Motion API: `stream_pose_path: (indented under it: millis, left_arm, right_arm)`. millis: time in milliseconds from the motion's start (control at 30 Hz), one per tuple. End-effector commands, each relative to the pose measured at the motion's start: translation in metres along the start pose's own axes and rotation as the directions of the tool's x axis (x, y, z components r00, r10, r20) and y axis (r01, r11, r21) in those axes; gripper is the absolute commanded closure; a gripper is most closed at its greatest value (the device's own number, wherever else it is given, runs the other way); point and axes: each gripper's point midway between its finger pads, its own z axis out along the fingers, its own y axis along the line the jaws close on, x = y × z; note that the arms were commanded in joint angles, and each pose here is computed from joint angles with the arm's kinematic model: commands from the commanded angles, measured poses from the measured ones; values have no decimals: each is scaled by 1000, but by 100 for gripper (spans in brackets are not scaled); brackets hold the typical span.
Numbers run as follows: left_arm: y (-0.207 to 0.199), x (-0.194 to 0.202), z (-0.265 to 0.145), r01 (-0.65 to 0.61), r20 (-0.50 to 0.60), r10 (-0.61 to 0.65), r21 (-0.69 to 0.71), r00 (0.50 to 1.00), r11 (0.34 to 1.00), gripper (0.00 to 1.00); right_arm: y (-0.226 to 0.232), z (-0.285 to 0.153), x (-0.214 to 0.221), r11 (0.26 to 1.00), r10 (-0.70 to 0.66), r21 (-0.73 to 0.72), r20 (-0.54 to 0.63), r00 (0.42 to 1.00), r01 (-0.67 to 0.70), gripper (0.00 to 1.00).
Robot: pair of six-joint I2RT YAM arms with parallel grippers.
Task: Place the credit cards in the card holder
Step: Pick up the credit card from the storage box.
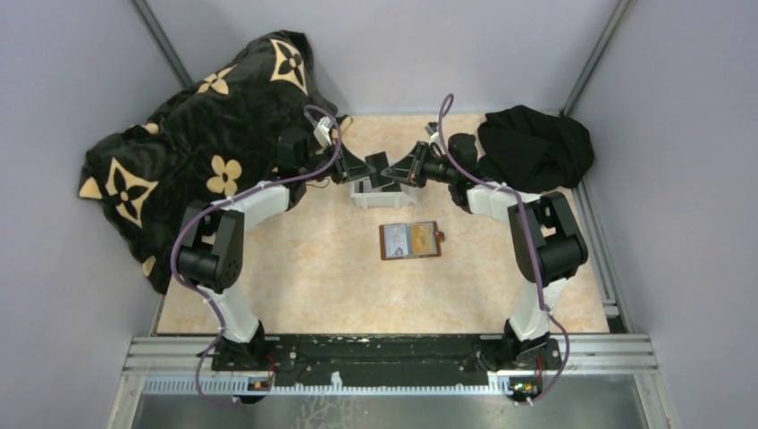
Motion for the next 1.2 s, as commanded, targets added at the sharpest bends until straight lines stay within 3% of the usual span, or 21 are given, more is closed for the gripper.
stream_pose_path:
  millis: [0, 600, 867, 1167]
  left_arm:
    - [18, -6, -10, -12, 29, 13, -45, 1000, 999, 78]
    - [27, -10, -16, 11, 44, -9, -50, 999, 999, 78]
    - [6, -11, -15, 14, 26, -15, 52, 1000, 999, 63]
    - [-1, -6, -15, 29, 10, -30, 111, 1000, 993, 61]
  right_arm:
    - [29, -12, -28, 993, -76, -90, 76, 994, 83, 96]
    - [28, -19, -28, 990, -65, -124, 72, 995, 73, 89]
    - [16, -13, -25, 992, -38, -118, 65, 997, 45, 89]
    - [11, -8, -23, 992, -24, -119, 57, 998, 31, 90]
